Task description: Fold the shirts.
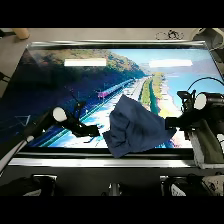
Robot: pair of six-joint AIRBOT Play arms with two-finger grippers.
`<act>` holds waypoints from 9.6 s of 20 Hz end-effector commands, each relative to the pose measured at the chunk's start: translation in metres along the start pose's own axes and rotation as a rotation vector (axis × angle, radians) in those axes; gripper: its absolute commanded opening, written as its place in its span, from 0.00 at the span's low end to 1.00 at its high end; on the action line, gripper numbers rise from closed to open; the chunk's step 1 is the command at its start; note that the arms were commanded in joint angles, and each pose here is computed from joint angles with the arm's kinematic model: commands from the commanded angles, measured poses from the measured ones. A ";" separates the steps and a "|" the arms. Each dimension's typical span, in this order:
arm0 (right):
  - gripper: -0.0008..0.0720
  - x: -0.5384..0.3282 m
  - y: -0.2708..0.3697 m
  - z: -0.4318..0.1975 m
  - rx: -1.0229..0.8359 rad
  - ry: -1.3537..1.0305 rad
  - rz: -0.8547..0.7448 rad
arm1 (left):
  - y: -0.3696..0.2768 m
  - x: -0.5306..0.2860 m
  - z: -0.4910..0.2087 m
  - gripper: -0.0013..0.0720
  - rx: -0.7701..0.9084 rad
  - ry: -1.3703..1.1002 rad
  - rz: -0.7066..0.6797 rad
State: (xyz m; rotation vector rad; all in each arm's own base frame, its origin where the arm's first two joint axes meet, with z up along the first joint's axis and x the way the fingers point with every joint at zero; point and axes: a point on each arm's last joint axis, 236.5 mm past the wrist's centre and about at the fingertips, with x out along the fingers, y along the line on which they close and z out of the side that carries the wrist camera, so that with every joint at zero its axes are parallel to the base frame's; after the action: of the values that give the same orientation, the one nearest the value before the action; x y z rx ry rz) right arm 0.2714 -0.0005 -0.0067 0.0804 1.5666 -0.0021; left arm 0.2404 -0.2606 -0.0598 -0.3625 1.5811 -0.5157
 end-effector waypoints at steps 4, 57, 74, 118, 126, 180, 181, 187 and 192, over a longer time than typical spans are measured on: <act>0.87 0.013 -0.031 -0.012 0.130 0.047 0.003 | -0.032 0.067 -0.018 0.94 -0.112 -0.003 -0.115; 0.04 -0.330 0.076 -0.011 -0.141 -0.870 0.305 | -0.099 -0.442 0.023 0.05 0.451 -1.132 0.296; 0.80 -0.086 0.098 0.219 0.225 -0.278 0.881 | 0.100 -0.156 0.197 0.93 0.003 -0.355 0.278; 0.04 -0.563 0.051 -0.072 -0.117 -1.803 0.147 | -0.182 -0.679 -0.130 0.05 0.542 -1.967 0.112; 0.04 -0.476 0.042 -0.001 -0.066 -1.430 0.144 | -0.113 -0.664 -0.066 0.06 0.391 -1.806 0.428; 0.04 0.077 0.087 0.106 0.056 0.152 0.481 | 0.119 -0.138 0.143 0.05 0.068 -0.208 0.219; 0.04 0.039 0.086 0.130 0.001 0.022 0.466 | 0.118 -0.180 0.148 0.05 0.130 -0.269 0.319; 0.04 -0.404 0.081 0.137 -0.236 -1.256 0.277 | -0.059 -0.567 0.064 0.05 0.391 -1.298 0.552; 0.04 -0.533 0.071 -0.016 -0.206 -1.652 0.204 | -0.150 -0.675 -0.095 0.05 0.472 -1.840 0.298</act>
State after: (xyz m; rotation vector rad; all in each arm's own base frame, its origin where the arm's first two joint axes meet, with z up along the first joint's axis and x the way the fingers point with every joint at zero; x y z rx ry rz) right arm 0.3449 0.0543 0.4540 0.0692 0.1463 0.2750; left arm 0.2830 -0.0284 0.5199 -0.0195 0.0102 -0.1084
